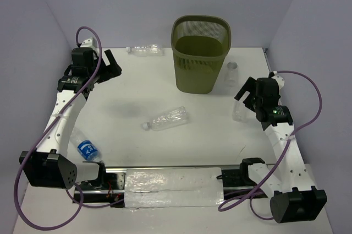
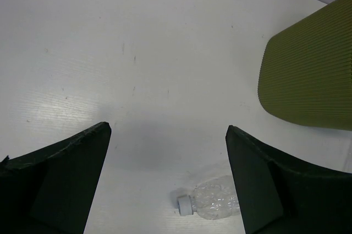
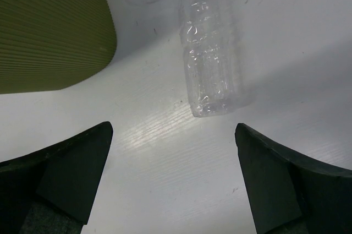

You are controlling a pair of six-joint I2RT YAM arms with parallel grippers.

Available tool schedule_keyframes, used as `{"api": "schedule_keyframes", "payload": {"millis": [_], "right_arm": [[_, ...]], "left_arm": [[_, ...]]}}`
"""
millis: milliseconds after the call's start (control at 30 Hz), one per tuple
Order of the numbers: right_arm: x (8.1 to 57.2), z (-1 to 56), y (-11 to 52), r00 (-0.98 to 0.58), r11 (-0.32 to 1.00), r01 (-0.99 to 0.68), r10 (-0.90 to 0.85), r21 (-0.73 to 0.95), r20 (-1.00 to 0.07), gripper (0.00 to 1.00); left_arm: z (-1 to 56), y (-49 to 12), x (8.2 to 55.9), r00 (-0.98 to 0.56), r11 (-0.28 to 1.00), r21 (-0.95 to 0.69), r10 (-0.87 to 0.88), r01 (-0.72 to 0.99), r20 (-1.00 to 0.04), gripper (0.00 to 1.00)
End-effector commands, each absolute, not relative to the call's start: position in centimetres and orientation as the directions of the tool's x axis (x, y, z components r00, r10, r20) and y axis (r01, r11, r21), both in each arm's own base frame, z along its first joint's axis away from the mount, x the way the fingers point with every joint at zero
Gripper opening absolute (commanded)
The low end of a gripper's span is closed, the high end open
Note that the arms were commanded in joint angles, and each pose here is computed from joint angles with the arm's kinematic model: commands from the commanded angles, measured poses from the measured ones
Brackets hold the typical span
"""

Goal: Put the plastic bottles in the bin

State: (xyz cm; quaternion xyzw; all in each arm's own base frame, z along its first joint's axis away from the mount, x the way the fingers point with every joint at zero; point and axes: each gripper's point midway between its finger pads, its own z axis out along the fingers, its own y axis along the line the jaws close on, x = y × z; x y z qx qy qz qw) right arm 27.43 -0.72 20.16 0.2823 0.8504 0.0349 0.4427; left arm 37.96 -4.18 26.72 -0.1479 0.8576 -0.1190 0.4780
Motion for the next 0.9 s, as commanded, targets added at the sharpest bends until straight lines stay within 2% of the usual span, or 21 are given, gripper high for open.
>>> {"api": "schedule_keyframes", "payload": {"millis": [0,333,633,867], "right_arm": [[27.3,20.4,-1.2,-0.415,0.821,0.473,0.527,0.318,-0.742,1.00],[27.4,19.6,-1.1,-0.438,0.820,0.483,0.531,0.308,-0.726,1.00],[29.0,14.0,0.0,-0.615,0.844,0.484,0.514,0.229,-0.598,1.00],[30.9,11.8,-2.0,-0.597,0.802,0.578,0.540,0.150,-0.593,1.00]], "left_arm": [[27.7,-4.6,38.6,-0.473,0.919,-0.373,-0.386,-0.125,-0.792,0.99],[27.2,-5.0,38.8,-0.491,0.917,-0.383,-0.387,-0.115,-0.780,0.99],[26.7,-4.9,38.5,-0.509,0.917,-0.379,-0.386,-0.124,-0.769,0.99],[26.2,-5.1,38.2,-0.523,0.917,-0.381,-0.385,-0.122,-0.760,0.99]]}}
